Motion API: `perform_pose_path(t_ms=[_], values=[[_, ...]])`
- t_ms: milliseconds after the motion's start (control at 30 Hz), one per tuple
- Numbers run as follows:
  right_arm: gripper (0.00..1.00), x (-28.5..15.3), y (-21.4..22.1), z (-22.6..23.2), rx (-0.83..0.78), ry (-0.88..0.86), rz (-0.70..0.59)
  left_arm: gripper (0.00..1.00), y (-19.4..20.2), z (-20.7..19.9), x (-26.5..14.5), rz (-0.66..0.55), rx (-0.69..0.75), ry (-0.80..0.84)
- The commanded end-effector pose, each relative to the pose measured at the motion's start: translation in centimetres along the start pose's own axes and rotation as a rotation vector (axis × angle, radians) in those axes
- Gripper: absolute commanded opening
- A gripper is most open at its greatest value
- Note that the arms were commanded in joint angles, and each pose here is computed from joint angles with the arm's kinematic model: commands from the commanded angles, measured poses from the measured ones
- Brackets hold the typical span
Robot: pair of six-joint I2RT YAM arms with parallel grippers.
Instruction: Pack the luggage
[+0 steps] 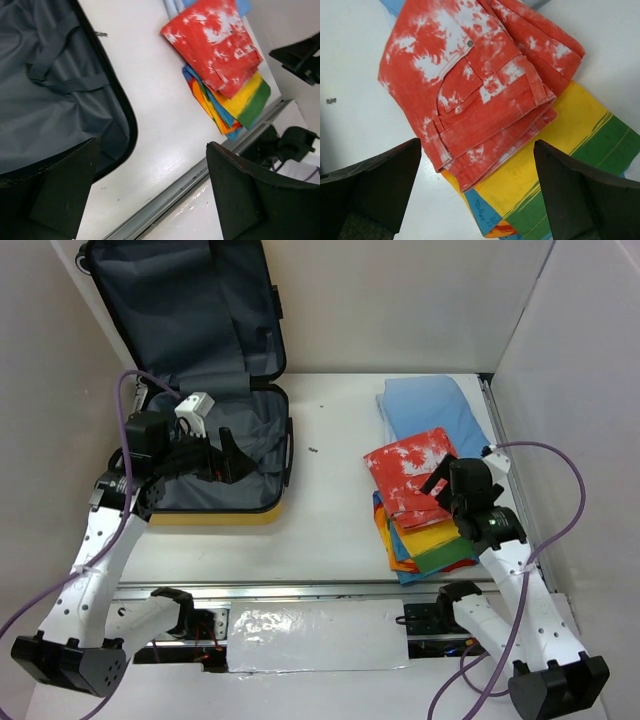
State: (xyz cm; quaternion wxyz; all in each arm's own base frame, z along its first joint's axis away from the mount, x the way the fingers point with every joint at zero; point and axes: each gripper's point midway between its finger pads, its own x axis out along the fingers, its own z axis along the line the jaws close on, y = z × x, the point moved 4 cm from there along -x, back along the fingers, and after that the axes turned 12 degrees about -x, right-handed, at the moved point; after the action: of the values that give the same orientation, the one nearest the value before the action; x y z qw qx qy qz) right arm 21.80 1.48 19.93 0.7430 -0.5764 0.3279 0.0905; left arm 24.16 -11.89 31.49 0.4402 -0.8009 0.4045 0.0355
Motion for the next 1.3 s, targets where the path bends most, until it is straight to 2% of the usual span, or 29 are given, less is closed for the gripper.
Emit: perform_pose_path(t_ms=[0,300,367,500,567,733,1000,1267], values=[[1.0,-0.5,-0.6,0.1,0.033,-0.012,-0.05,0.99,0.0,-1.8,-0.5,-0.02,0.072,0.127],[1.0,-0.7,-0.1,-0.4,0.063,0.007,-0.046,0.99,0.9,-1.8,0.8,0.074,0.042,0.166],[0.96,-0.8,0.1,-0.6,0.118,0.018,-0.048,0.99,0.8,-1.9,1.3,0.084,0.052,0.175],[0.98,-1.2,1.7,1.1,0.126,-0.133,0.075,0.99,1.0,-2.4,3.2,0.166,0.067,0.224],[0.98,-0.7,3.2,1.4,0.155,-0.151,0.116,0.99,0.5,-2.2,4.9,0.203,0.055,0.21],[0.99,0.1,6.4,1.2,0.335,-0.177,0.164,0.99,0.5,-2.8,6.3,0.245,0.045,0.225],[1.0,2.5,9.1,0.9,0.478,-0.188,0.166,0.99,1.6,-2.3,6.6,0.27,0.036,0.221],[0.96,4.2,7.9,0.8,0.533,-0.177,0.107,0.99,2.5,-1.9,6.6,0.285,0.019,0.219]])
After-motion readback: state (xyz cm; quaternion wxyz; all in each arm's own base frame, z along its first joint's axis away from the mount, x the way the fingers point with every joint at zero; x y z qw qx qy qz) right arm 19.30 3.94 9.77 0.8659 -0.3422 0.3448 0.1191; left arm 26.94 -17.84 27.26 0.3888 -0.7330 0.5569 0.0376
